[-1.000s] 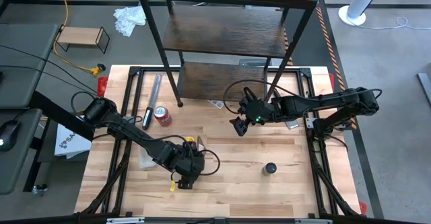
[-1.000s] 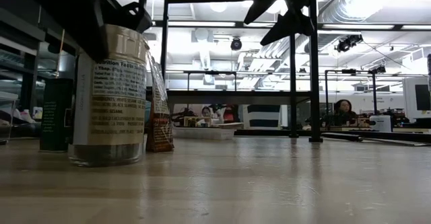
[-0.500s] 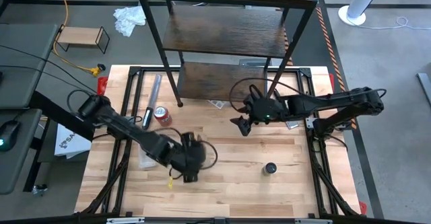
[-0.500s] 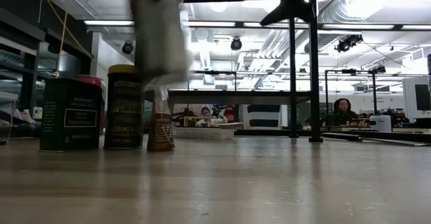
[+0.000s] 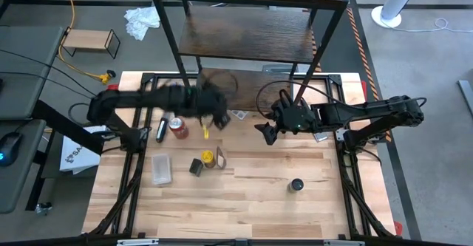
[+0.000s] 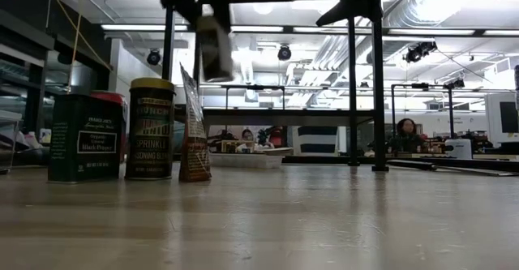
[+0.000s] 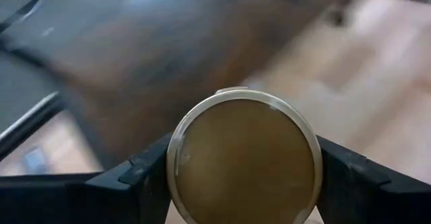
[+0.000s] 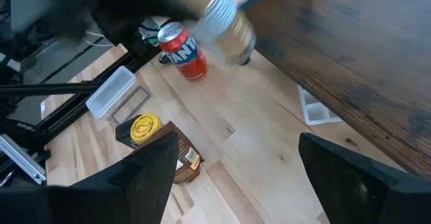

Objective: Shelf spices
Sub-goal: Put the brown seasoning bottle on the bottom shelf

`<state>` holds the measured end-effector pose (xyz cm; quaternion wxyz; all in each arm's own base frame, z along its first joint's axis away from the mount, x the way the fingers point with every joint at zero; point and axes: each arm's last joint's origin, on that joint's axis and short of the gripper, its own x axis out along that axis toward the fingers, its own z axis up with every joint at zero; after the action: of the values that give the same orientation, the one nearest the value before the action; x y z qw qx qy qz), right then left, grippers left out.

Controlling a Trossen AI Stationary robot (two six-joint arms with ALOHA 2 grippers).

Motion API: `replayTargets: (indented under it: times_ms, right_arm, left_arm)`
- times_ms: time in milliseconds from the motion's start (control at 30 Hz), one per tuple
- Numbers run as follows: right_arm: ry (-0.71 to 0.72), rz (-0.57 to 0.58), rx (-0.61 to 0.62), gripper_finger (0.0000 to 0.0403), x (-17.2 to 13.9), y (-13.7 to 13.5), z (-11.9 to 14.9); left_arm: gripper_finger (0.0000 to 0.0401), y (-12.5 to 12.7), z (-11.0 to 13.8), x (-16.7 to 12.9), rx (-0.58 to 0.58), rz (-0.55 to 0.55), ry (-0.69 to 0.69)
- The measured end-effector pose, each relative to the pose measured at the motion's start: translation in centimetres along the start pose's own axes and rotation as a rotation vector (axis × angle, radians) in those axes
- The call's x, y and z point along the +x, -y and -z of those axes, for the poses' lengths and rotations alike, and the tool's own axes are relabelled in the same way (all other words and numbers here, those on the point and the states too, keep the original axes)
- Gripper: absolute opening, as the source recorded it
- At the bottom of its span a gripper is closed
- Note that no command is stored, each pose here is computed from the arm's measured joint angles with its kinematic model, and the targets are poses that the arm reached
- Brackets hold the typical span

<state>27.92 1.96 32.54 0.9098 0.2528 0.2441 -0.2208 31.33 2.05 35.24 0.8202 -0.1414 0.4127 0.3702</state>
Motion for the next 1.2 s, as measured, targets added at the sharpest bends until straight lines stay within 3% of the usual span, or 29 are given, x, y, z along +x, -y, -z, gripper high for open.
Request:
replayTargets:
  times_ms: [133,400,700,1033,1200]
  right_arm:
    - [0.001,0.001,0.005,0.0304,0.0,0.0,0.0]
    - [-0.001,-0.004,0.014,0.0304,0.0,0.0,0.0]
    - [-0.005,-0.015,0.035,0.0304,-0.1,-0.1,0.1]
    - [-0.009,-0.014,0.049,0.0304,-0.1,-0.2,0.1]
    - [-0.009,-0.014,0.049,0.0304,-0.1,-0.2,0.1]
  left_arm:
    - [0.0266,-3.1,-1.4,1.5,-0.074,-0.091,-0.041]
    - [0.0266,-5.1,-3.2,3.2,-0.153,-0.13,-0.004]
    - [0.0266,-4.7,-2.4,7.1,-0.168,-0.258,-0.062]
    - [0.0268,-4.6,-2.5,7.3,-0.214,-0.25,-0.051]
    - [0.0327,-4.5,-2.5,7.3,-0.215,-0.247,-0.052]
